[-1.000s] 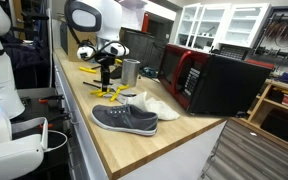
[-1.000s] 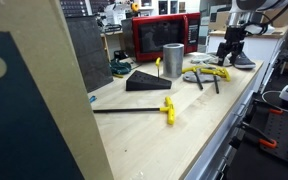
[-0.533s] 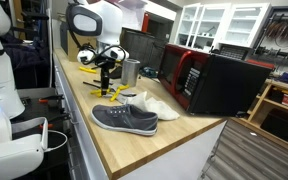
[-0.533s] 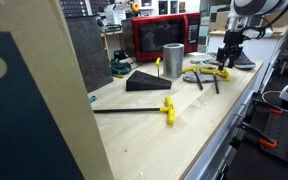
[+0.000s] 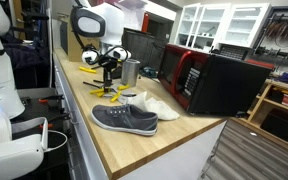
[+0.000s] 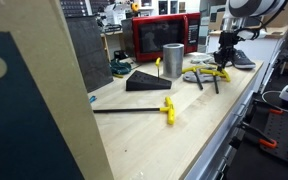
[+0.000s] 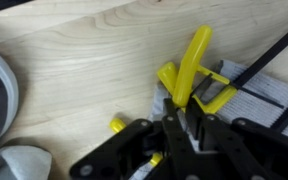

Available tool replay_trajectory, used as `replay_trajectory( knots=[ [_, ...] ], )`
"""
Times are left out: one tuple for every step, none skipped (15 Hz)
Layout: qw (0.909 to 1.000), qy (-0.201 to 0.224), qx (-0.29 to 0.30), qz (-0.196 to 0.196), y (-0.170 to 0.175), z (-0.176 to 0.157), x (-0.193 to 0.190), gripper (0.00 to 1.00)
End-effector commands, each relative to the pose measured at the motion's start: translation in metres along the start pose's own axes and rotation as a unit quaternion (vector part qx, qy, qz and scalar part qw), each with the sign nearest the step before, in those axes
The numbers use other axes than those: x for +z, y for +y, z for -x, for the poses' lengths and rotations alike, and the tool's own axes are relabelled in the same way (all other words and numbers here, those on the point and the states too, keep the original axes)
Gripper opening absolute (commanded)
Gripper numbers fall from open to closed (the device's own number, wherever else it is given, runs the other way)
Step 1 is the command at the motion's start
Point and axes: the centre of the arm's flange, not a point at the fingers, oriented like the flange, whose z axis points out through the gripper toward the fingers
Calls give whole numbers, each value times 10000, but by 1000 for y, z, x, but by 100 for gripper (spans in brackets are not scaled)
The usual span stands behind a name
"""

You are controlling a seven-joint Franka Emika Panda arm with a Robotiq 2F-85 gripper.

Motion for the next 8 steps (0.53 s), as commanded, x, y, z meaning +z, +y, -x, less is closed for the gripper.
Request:
replay_trajectory(
  knots=[
    [9999,-54,116,-114,-16,-5,-1,1],
    [9998,-82,100,-142,-19,-3,-1,4],
    [9998,-80,86,-155,-21,-2,-3,4],
    [9998,-64,69,-177,-23,-2,-5,4],
    [9998,-51,52,-186,-24,-3,-7,4],
    [9998,-7,23,-180,-26,-3,-10,4],
    [9999,63,-14,-143,-27,-5,-13,4],
    [9998,127,-57,-105,-29,-7,-15,4]
  ],
)
